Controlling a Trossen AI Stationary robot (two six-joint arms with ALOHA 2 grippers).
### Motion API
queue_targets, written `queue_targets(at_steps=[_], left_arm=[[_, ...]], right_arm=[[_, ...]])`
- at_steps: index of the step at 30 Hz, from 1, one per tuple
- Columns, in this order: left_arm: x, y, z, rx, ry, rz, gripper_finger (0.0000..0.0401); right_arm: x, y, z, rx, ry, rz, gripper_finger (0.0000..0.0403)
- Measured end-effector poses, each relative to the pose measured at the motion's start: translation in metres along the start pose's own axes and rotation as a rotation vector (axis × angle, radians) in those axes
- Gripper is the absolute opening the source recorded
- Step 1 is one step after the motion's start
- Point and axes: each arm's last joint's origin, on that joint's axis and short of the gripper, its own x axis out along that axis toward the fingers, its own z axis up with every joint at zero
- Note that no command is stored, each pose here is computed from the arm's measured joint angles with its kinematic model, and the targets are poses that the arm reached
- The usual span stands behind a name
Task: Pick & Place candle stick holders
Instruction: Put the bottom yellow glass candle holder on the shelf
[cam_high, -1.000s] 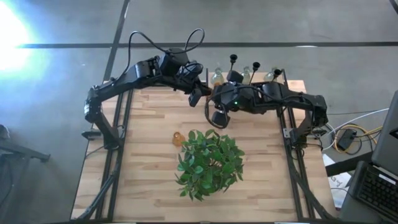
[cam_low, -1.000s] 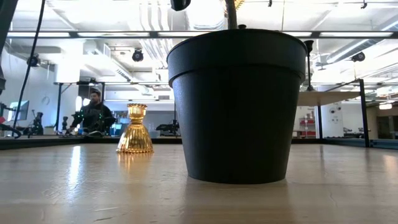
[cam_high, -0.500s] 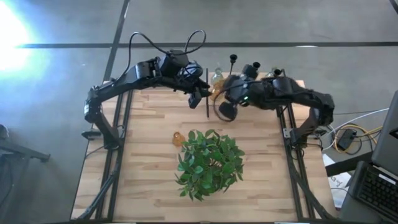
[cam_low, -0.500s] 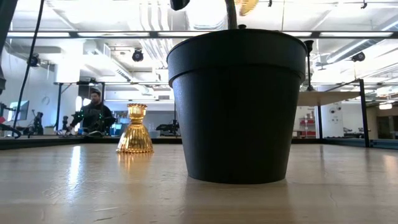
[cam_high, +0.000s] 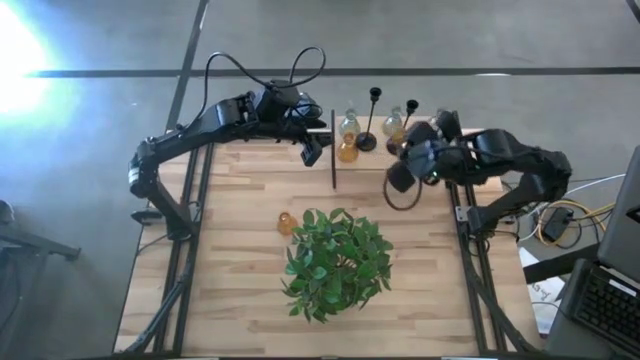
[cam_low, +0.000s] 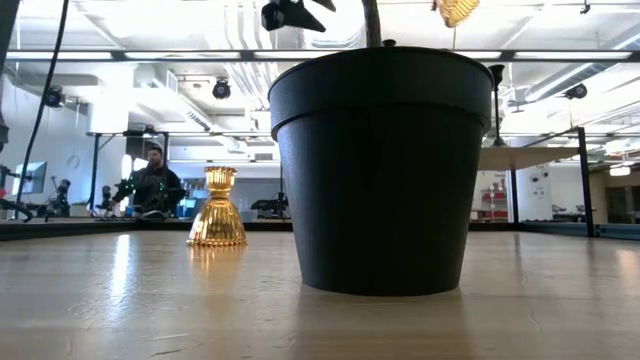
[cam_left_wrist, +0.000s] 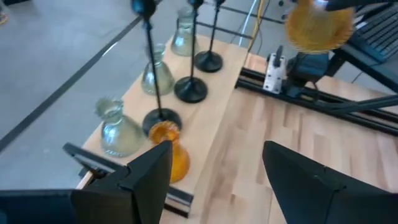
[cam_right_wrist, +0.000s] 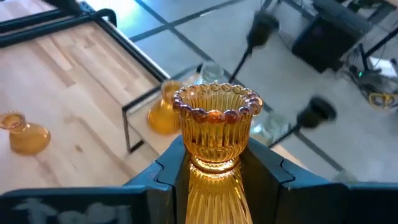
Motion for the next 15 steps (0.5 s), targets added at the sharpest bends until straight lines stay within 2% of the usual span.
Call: queue_targets(at_steps=[4, 9, 15], left_arm=[[0.001, 0.009, -0.012, -0.009, 0.008, 0.03, 0.0252], [-0.006, 0.021, -0.03, -0.034, -0.052, 0.063, 0.025], [-0.019, 0.029, -0.051, -0.052, -0.344, 0.063, 0.025]], right_arm=[[-0.005, -0.008, -0.027, 0.046, -0.005, 0.003, 0.0102], [-0.009, -0.01, -0.065, 0.117, -0.116, 0.02, 0.0102], [-0.002, -0.015, -0.108, 0.177, -0.287, 0.005, 0.0102]])
